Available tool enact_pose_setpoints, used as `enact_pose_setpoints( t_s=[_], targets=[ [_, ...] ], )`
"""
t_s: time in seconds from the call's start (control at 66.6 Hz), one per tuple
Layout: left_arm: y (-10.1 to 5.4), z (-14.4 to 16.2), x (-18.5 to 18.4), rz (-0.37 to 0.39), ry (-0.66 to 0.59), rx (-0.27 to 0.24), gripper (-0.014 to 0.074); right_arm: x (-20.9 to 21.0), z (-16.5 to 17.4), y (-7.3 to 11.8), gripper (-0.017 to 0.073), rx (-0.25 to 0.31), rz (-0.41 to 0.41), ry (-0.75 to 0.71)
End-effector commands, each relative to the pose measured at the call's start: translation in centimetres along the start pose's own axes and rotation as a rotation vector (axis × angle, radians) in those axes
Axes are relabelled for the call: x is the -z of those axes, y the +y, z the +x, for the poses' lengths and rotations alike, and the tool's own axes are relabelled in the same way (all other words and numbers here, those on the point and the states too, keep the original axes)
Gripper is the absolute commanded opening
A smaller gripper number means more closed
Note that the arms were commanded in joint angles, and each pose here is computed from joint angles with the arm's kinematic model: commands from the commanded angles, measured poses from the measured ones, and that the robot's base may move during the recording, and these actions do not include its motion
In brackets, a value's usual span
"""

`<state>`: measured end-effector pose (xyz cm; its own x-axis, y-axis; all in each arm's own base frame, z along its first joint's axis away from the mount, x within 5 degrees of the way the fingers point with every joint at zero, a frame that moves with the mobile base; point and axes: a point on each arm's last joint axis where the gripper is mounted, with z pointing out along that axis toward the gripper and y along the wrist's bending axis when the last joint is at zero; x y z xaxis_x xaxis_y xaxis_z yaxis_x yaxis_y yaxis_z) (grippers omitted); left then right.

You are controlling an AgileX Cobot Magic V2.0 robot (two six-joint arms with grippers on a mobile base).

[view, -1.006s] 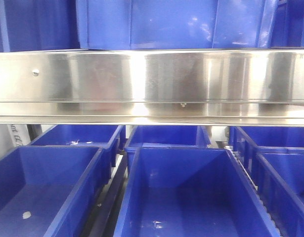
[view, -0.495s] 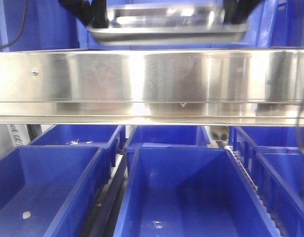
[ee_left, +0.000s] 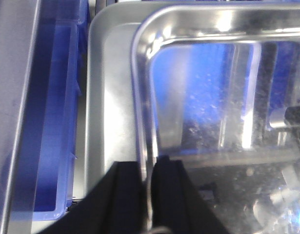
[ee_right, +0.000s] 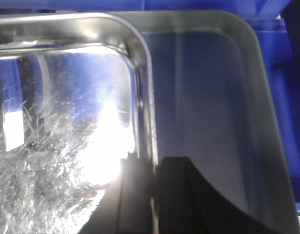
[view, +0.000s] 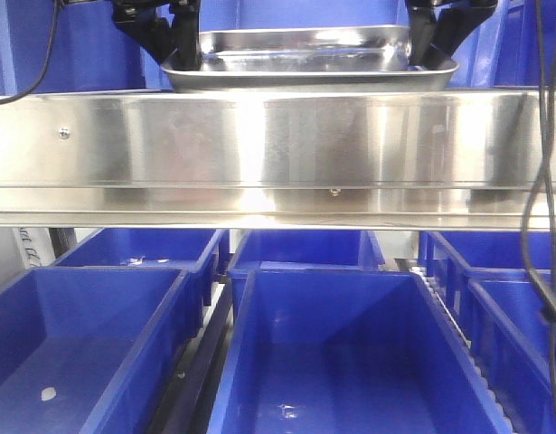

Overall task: Stack silver trays without gaps
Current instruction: 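Lower the tray onto the shelf tray and open both grippers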

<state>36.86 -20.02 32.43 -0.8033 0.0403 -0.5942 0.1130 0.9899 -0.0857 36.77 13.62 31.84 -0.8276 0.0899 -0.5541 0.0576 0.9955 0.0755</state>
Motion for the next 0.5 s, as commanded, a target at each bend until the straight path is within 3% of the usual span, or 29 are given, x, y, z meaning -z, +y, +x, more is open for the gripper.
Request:
enact_pose_setpoints(
  t_s=[0.0, 0.135, 0.225, 0.48],
  targets=[
    [-1.7, -0.3, 0.6, 0.101, -0.046, 0.019, 0.0127, 0.5, -0.3, 1.5, 0.0039, -0.025, -0.103, -0.046],
    [-1.2, -0.3, 0.6, 0.054, -0.044, 0.06, 0.0312, 0.4, -0.2, 1.2, 0.0245, -0.029, -0.09, -0.032],
    [-0.3, -0.4, 0.5, 0.004, -0.038, 0.107, 0.0404, 0.3, -0.3, 0.7, 0.0333, -0.038, -0.073, -0.02],
    [0.6, -0.5, 0.4, -0.045, -0.02, 0.104, 0.0421, 0.2, -0.6, -0.1, 0.0349, -0.036, -0.041, -0.025]
  ],
)
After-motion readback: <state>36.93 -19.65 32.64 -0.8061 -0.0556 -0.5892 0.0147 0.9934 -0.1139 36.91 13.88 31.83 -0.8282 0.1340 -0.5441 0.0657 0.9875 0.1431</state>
